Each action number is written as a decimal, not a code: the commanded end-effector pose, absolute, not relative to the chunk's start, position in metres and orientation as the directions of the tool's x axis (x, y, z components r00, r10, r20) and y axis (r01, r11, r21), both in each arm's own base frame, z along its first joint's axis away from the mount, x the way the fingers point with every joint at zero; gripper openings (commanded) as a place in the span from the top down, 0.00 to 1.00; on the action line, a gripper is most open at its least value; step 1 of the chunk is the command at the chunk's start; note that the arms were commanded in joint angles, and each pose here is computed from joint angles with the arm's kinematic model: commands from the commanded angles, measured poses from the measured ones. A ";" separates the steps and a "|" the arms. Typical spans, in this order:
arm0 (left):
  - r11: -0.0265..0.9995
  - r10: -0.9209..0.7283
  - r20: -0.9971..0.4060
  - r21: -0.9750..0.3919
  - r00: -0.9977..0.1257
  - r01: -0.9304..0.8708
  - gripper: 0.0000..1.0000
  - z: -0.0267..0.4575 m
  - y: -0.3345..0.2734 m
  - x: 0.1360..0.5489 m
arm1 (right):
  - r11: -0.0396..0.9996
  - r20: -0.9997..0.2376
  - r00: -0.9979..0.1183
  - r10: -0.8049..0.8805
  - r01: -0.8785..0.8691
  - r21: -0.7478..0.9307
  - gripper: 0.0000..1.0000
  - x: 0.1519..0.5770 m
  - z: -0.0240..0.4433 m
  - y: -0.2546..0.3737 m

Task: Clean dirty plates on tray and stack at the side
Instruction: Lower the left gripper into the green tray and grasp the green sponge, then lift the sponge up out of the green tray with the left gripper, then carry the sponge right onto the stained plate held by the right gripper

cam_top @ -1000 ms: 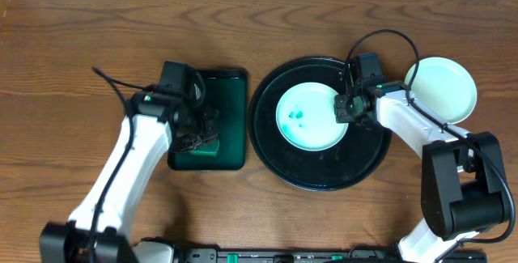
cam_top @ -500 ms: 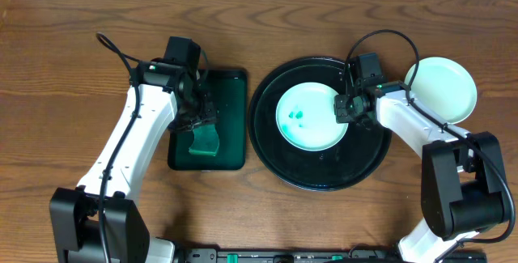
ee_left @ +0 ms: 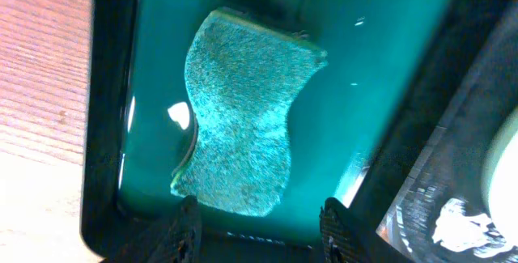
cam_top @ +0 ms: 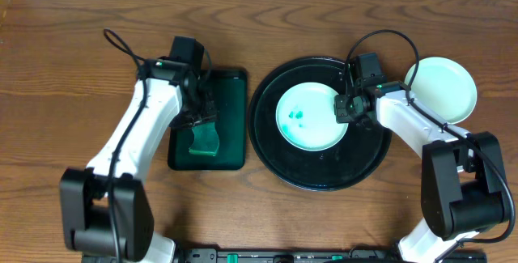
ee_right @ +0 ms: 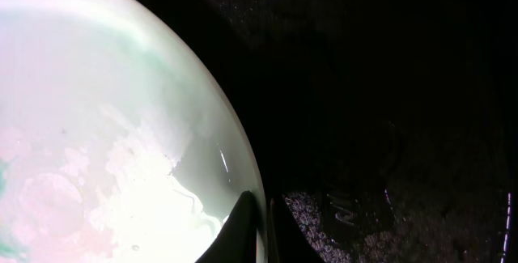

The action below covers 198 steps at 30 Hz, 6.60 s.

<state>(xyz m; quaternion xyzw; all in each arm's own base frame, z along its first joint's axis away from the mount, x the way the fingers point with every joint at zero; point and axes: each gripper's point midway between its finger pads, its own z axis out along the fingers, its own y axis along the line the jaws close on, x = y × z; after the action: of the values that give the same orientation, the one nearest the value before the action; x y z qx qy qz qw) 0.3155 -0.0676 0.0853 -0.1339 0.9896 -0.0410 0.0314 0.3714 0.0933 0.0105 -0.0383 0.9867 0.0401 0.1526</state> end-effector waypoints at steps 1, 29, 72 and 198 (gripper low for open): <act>0.975 -0.222 0.001 -0.032 -0.975 -0.222 0.51 0.064 -0.062 0.309 | 0.993 -0.303 -0.950 -0.080 -0.103 0.061 0.97 0.372 0.010 0.095; 0.988 -0.150 0.076 -0.006 -0.986 -0.151 0.56 -0.004 -0.062 0.305 | 0.993 -0.303 -0.950 -0.080 -0.104 0.061 0.95 0.372 0.010 0.095; 0.978 -0.181 -0.333 -0.158 -0.926 -0.134 0.93 0.164 -0.066 0.322 | 0.984 -0.154 -0.987 -0.054 -0.079 0.161 0.92 0.343 0.029 0.108; 0.983 -0.094 -0.222 -0.173 -0.971 -0.055 0.93 0.159 -0.139 0.371 | 0.970 -0.152 -0.987 0.044 0.006 0.241 0.99 0.343 0.018 0.120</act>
<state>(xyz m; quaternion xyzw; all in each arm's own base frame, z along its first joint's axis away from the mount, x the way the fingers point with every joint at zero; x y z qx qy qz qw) 0.3666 -0.1233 0.1528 -0.0384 0.9915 -0.0578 0.1104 0.3476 0.1112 0.0159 -0.0040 0.9914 0.0990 0.0858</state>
